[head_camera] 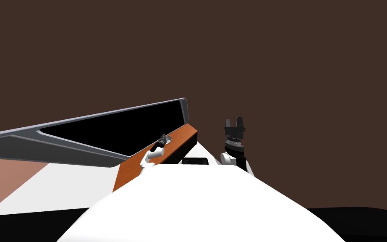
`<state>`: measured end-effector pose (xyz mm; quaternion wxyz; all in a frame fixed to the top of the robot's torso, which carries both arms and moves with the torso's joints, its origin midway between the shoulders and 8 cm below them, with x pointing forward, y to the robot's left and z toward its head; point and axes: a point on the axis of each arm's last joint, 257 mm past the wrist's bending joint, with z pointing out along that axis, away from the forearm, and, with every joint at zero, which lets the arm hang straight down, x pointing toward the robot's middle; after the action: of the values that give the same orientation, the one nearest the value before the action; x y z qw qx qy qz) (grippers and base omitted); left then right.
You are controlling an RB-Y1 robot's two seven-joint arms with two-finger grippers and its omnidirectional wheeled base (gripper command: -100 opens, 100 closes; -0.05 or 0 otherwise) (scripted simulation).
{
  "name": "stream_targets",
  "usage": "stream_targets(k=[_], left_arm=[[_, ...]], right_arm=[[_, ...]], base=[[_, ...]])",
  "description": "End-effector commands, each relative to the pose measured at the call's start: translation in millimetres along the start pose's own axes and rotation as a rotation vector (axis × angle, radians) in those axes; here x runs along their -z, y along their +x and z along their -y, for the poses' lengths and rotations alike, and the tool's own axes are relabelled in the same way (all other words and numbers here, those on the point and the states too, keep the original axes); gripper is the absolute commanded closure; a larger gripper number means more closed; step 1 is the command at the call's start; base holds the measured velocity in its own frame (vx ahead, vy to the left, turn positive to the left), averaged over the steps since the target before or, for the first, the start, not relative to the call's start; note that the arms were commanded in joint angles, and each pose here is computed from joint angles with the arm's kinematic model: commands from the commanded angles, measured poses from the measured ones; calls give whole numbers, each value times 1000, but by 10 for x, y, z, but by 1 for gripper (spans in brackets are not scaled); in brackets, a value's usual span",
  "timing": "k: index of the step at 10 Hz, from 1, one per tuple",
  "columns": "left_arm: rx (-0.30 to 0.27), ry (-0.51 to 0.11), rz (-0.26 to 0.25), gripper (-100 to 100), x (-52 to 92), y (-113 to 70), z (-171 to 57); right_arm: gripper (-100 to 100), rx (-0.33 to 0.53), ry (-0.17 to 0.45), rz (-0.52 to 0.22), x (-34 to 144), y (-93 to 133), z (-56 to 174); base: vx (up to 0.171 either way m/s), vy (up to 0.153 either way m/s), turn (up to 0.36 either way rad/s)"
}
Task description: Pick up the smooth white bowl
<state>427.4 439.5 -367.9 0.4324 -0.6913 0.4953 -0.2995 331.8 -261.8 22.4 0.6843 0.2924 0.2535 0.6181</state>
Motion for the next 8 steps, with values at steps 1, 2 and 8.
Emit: stream_targets(k=[1,2,8], left_arm=[[9,-61,21,-100,-43,-92,-170],[18,-96,35,-100,-81,-158,-253],[62,-289,99,-100,-160,-451,-856]], right_arm=[[0,0,0,0,0,0,0],[0,0,0,0,0,0,0],[0,0,0,0,0,0,0]], base=[[24,-16,-37],[31,-27,-47],[34,-8,-33]])
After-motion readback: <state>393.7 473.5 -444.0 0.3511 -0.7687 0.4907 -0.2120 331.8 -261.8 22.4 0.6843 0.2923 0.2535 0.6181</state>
